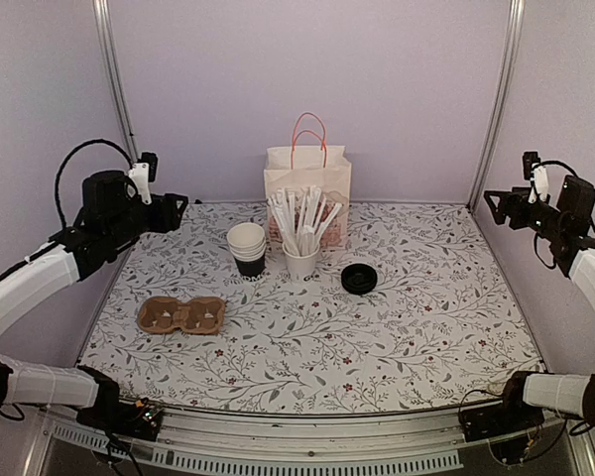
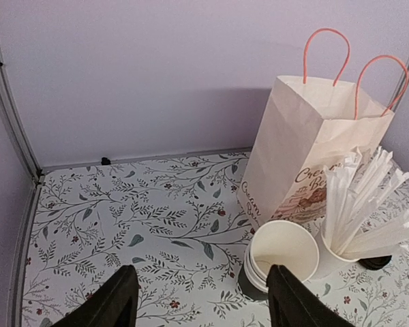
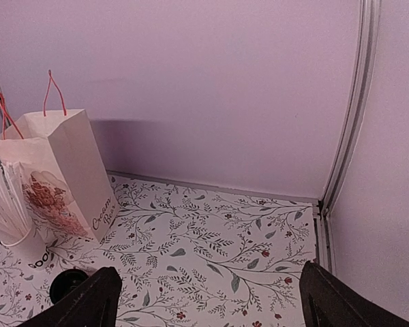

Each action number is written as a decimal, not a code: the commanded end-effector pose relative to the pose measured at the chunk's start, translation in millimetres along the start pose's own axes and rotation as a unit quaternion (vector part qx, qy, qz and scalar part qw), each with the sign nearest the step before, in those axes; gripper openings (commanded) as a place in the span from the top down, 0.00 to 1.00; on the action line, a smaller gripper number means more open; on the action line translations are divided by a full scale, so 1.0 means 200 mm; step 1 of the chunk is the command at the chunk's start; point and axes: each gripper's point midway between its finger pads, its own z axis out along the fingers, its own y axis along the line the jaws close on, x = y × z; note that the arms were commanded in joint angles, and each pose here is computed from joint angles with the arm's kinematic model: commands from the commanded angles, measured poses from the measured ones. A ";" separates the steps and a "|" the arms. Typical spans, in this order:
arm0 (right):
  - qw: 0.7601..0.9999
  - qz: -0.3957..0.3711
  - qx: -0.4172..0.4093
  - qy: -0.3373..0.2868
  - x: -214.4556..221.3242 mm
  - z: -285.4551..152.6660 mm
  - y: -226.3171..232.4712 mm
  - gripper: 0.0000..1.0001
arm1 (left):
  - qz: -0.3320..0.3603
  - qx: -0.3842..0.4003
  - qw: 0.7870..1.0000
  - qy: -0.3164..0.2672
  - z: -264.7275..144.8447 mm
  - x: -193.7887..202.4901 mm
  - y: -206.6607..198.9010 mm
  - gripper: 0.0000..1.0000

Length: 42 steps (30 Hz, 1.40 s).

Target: Pack the takeout coffee

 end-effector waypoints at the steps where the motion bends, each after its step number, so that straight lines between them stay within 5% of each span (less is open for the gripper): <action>1: 1.000 0.003 -0.013 -0.012 0.03 0.03 0.00 0.04 | 0.013 0.036 0.999 -0.017 0.05 0.00 -0.10 0.35; 10: 0.991 -0.071 -0.114 -0.001 0.17 0.01 0.17 0.02 | -0.002 0.044 0.998 0.045 0.16 0.06 -0.22 0.54; 23: 0.980 -0.101 -0.170 0.009 0.24 0.02 0.23 0.05 | -0.042 -0.019 0.988 0.145 0.40 0.12 -0.30 0.56; 42: 0.974 -0.097 -0.201 0.027 0.27 0.03 0.26 0.08 | -0.029 -0.029 0.943 0.331 0.55 0.45 -0.36 0.69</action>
